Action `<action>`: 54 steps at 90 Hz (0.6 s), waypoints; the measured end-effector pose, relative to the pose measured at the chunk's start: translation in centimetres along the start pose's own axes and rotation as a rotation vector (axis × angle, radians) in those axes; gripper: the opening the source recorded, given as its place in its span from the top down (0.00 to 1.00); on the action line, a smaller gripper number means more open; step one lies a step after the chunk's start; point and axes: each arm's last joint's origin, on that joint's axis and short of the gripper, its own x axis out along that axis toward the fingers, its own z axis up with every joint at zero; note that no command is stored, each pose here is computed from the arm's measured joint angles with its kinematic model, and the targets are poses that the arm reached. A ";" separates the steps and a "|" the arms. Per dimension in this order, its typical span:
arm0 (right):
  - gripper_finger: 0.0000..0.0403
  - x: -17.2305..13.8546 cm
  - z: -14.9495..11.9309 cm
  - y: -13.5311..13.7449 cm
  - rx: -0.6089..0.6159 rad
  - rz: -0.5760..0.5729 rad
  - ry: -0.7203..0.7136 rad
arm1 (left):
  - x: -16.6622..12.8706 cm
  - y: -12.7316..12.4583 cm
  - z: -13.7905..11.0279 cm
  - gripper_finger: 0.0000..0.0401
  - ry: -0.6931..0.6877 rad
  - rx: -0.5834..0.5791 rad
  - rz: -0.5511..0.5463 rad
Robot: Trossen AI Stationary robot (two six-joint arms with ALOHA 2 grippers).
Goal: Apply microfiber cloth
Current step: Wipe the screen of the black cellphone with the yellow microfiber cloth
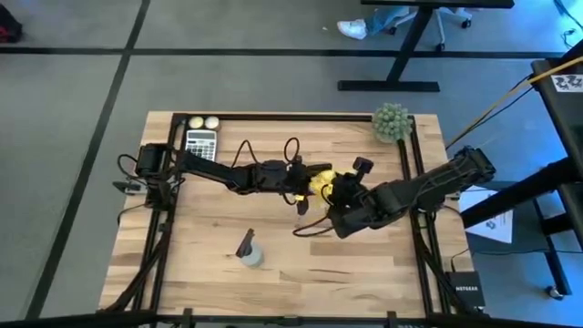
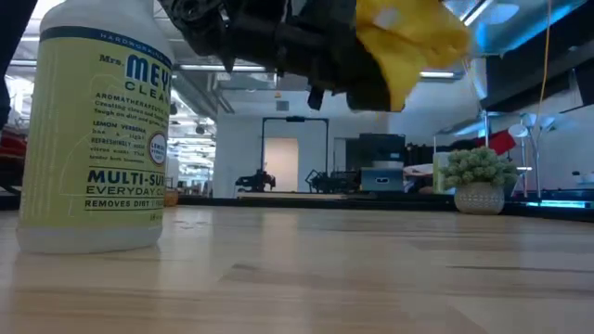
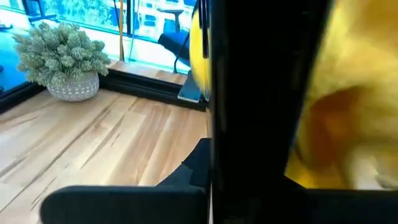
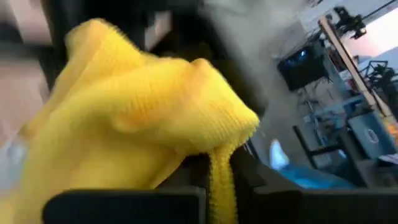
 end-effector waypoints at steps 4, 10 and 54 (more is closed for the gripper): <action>0.99 0.1 0.4 0.3 0.024 0.013 -0.028 | 0.0 0.0 -0.1 0.98 0.004 -0.001 -0.004; 0.99 0.3 0.7 0.8 0.059 0.038 -0.060 | 0.0 0.0 -0.2 0.98 0.011 -0.001 -0.011; 0.99 0.9 -2.7 0.7 -0.022 0.030 0.128 | 0.0 0.3 -0.4 0.98 0.029 0.008 0.011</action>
